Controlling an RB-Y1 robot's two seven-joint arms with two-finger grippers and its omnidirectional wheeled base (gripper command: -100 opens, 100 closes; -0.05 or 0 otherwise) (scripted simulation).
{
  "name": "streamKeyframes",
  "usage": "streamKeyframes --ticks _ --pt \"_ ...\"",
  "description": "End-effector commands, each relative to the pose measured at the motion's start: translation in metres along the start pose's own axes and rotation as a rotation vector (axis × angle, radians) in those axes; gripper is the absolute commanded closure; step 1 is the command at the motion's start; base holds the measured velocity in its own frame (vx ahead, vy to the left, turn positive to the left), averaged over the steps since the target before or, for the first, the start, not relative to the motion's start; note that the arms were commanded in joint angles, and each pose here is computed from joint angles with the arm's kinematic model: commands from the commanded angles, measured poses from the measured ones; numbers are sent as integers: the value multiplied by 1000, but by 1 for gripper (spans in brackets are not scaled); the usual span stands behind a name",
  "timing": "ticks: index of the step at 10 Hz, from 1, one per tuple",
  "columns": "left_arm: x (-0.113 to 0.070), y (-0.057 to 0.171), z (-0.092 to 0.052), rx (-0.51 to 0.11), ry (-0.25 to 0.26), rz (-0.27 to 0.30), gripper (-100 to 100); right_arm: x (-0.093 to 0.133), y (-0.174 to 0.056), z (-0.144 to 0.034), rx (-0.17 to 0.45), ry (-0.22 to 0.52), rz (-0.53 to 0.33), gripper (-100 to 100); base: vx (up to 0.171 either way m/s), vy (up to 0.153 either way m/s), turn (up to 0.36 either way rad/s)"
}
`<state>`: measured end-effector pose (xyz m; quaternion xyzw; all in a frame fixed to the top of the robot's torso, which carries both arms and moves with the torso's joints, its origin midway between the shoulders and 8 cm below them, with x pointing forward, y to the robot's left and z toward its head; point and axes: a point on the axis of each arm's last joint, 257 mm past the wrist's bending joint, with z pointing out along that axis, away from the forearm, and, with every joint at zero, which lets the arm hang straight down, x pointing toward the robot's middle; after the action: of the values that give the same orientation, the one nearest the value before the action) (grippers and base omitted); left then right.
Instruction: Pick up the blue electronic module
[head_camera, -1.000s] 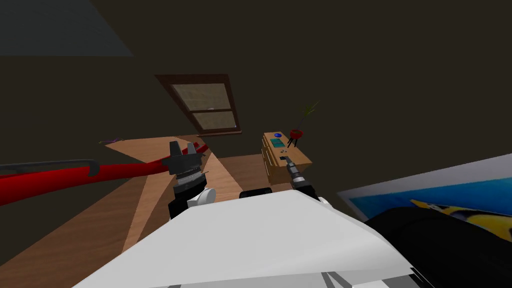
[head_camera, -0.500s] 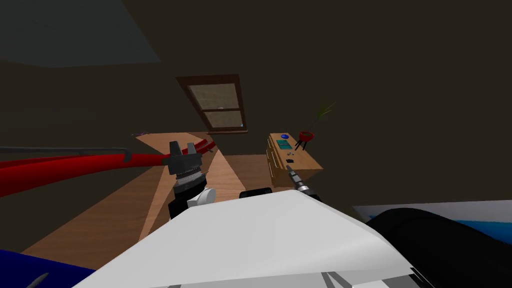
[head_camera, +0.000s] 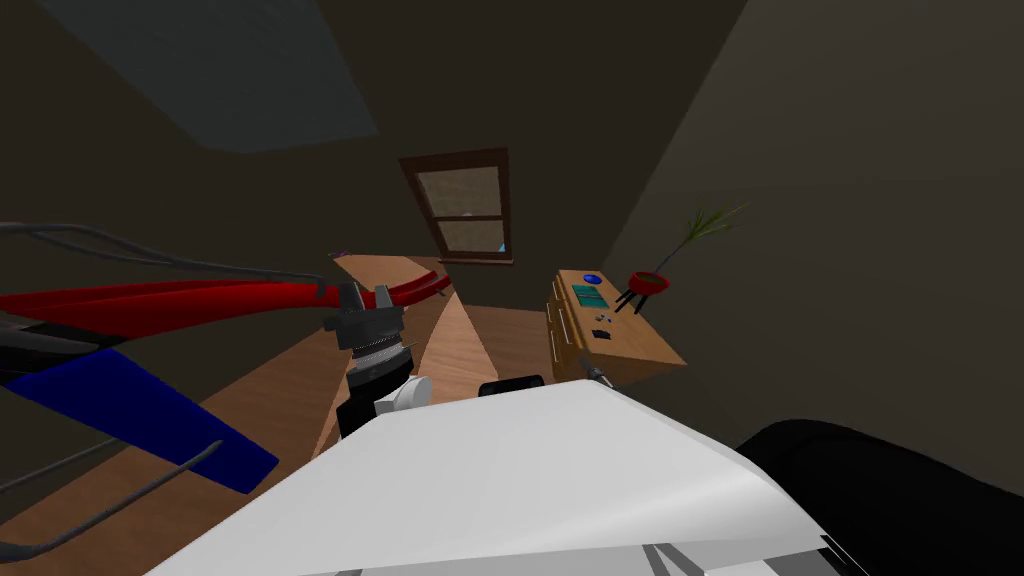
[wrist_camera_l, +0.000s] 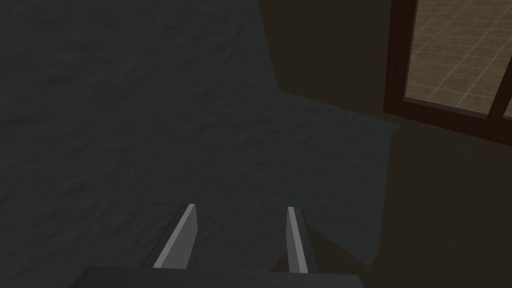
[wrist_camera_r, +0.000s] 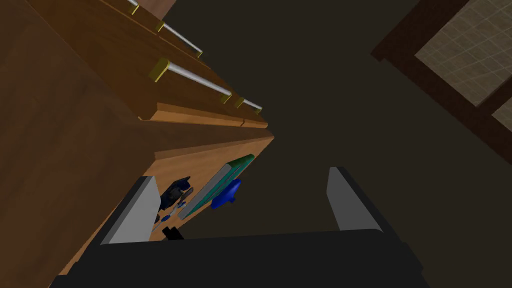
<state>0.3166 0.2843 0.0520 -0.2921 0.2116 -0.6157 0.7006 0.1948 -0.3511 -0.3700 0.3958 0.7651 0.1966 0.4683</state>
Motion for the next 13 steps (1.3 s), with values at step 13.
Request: streamKeyframes --ticks 13 --pt "0 0 0 0 0 0 0 77 -208 -171 453 446 -479 -100 36 1 281"
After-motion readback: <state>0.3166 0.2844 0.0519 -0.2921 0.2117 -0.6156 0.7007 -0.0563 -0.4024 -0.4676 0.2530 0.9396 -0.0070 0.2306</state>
